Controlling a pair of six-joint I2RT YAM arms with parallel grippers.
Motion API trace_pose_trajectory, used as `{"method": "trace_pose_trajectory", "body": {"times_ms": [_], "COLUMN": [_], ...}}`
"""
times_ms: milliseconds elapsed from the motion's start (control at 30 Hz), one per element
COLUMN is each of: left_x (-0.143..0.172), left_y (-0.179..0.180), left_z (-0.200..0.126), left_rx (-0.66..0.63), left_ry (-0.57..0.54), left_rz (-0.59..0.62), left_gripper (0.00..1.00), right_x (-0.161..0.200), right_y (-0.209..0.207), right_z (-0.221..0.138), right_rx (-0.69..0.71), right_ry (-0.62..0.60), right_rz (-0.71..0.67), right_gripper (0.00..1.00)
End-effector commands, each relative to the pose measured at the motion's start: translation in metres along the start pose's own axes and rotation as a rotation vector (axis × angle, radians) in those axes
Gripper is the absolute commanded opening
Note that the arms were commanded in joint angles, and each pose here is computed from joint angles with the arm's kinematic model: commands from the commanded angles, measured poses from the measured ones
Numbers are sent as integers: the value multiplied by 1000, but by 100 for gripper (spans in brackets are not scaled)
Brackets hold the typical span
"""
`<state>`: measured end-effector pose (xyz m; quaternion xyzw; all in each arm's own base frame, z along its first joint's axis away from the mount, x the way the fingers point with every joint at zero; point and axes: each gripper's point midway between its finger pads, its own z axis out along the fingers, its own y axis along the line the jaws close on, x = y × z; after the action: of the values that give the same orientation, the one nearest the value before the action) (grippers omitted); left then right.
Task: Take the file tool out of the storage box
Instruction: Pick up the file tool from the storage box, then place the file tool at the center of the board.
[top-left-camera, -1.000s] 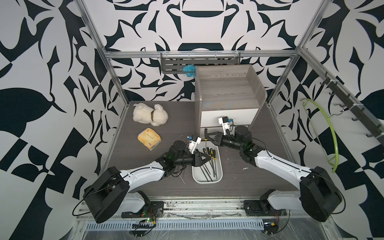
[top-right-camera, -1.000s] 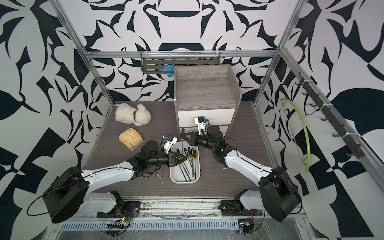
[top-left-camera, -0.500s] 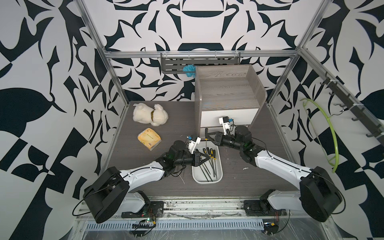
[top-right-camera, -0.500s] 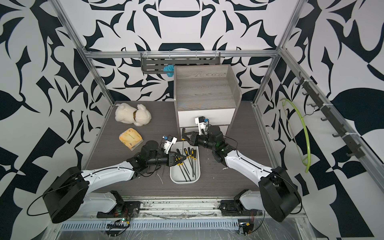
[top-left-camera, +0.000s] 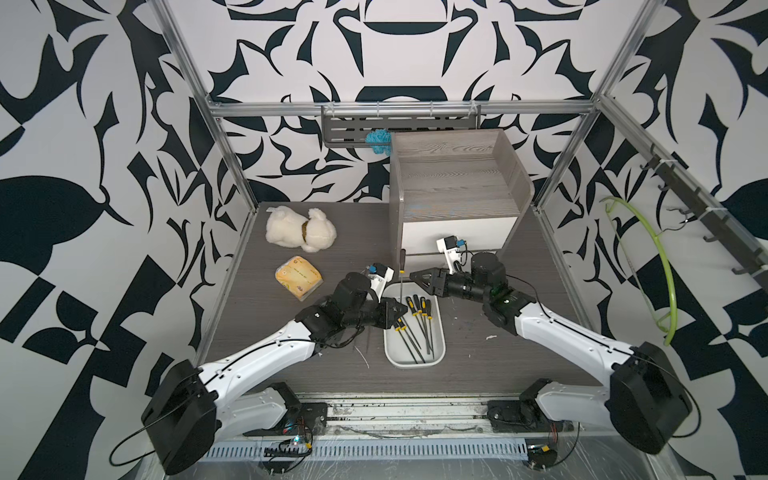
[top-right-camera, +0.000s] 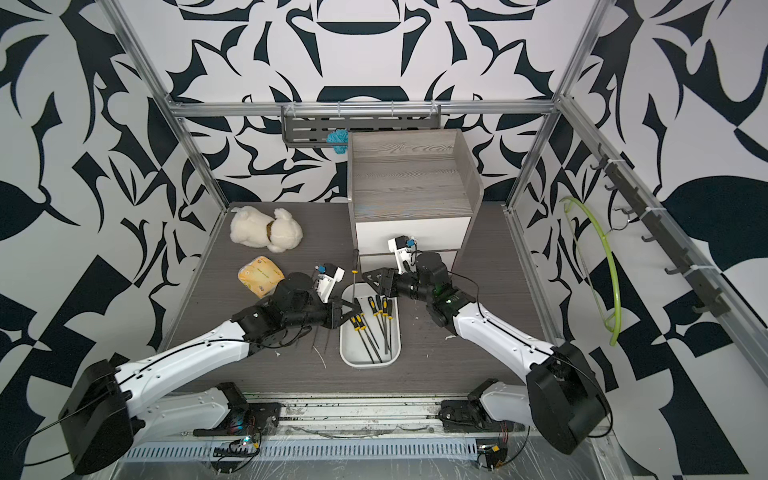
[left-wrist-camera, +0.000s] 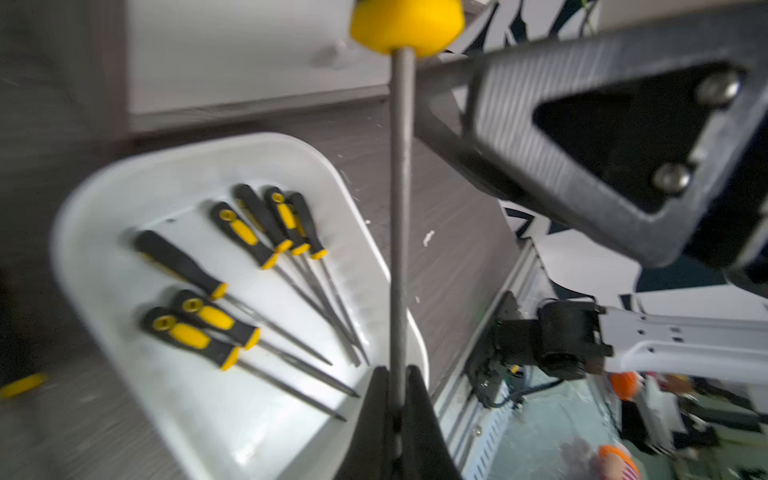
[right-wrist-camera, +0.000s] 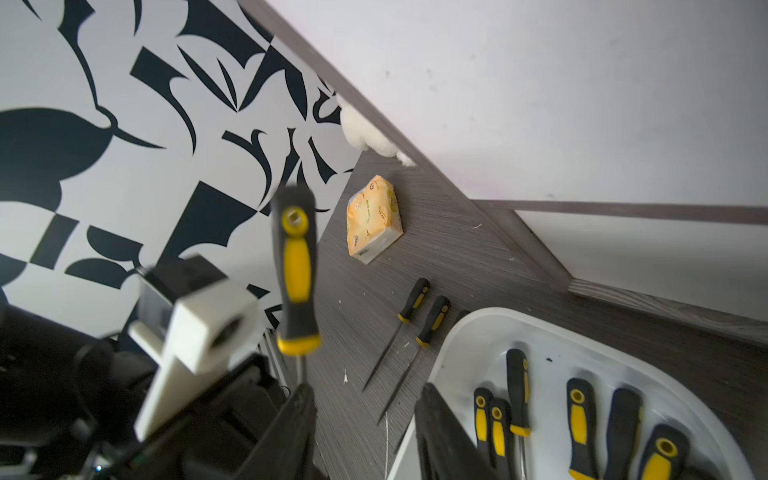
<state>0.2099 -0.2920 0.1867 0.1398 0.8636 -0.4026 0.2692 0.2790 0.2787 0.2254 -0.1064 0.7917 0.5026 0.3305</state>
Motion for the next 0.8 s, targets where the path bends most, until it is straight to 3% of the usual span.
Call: {"method": "trace_pose_trajectory", "body": {"times_ms": [0,100,233,367,600,767], "left_x": [36,57,83,92,112,114], "left_y": [90,138,158,185,207,211], "left_z": [-48,-86,-80,-102,-92,-81], "left_rx": [-537,-851,-888,-1128,-1142,-1111], "left_ry": [138,212,359,498,669,705], "left_rz": [1,-47,-147,-157,-216,-207], "left_gripper": [0,0,0,0,0,0], "right_x": [-11,-10,-7,-8,-11,-10], "right_y": [19,14,12,15,17,14], "right_z": [-15,-22,-25,-30,-39,-35], "right_rx": [12,66,88,87,98,102], "right_ry": [-13,-3,9,-4,-37,-25], "right_rz": [-135,-190,-220,-229,-249,-243], "right_gripper": [44,44,44,44,43,43]}}
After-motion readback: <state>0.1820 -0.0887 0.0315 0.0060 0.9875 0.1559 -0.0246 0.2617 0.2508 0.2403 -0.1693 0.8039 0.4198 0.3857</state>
